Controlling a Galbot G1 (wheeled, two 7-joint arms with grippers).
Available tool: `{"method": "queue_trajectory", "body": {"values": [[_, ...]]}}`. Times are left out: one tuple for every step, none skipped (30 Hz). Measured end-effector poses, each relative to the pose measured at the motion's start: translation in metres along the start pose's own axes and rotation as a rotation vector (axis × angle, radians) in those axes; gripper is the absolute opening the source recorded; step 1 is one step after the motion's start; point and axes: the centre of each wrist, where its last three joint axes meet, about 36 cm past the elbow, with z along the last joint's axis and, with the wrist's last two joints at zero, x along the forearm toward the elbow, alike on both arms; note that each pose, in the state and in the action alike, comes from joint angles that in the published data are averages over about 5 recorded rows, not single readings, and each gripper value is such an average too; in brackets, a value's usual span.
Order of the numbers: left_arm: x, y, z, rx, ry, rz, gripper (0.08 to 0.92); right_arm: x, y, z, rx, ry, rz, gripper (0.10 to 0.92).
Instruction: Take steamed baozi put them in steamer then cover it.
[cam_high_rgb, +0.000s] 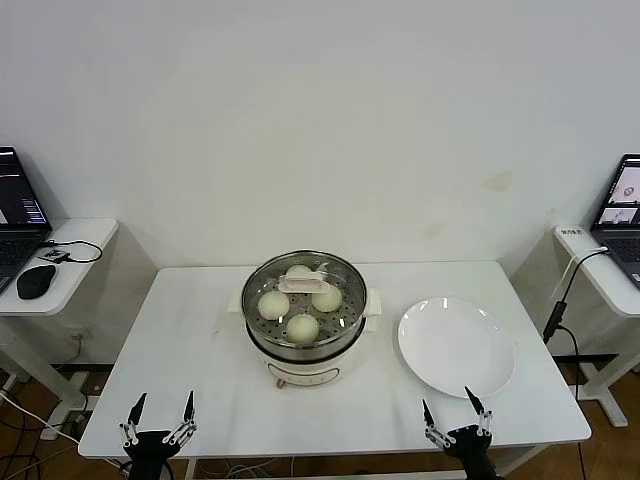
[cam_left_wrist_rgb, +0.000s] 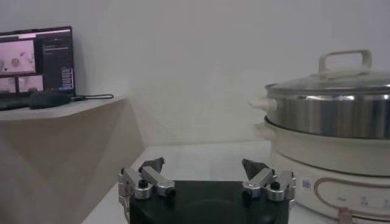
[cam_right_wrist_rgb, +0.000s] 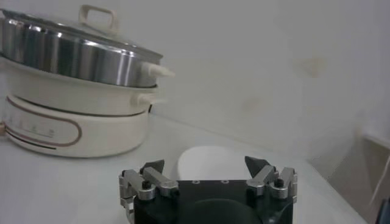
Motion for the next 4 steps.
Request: {"method": "queue_trajectory", "body": {"values": [[-0.0002,-0.0001,0.0005,0.0,-0.001,0.001,0.823,-0.0001,-0.0002,-0.0001,-0.003,-0.002,0.002,0.823],[-0.0004,0.0,0.0007,-0.001,-0.002,0.002,0.823,-0.0002,-0.0004,-0.0002,-0.006,-0.004,0.003,0.823],[-0.0006,0.0,0.0008,-0.001,-0.003,0.002,0.823,-0.0003,-0.0005,-0.0003,-0.007,-0.005,0.004,0.822],[-0.0008,0.0001,0.0008,-0.002,-0.004,0.003,0.823,-0.0005,-0.0006,-0.0004,-0.008,-0.006,0.006,0.822]]}}
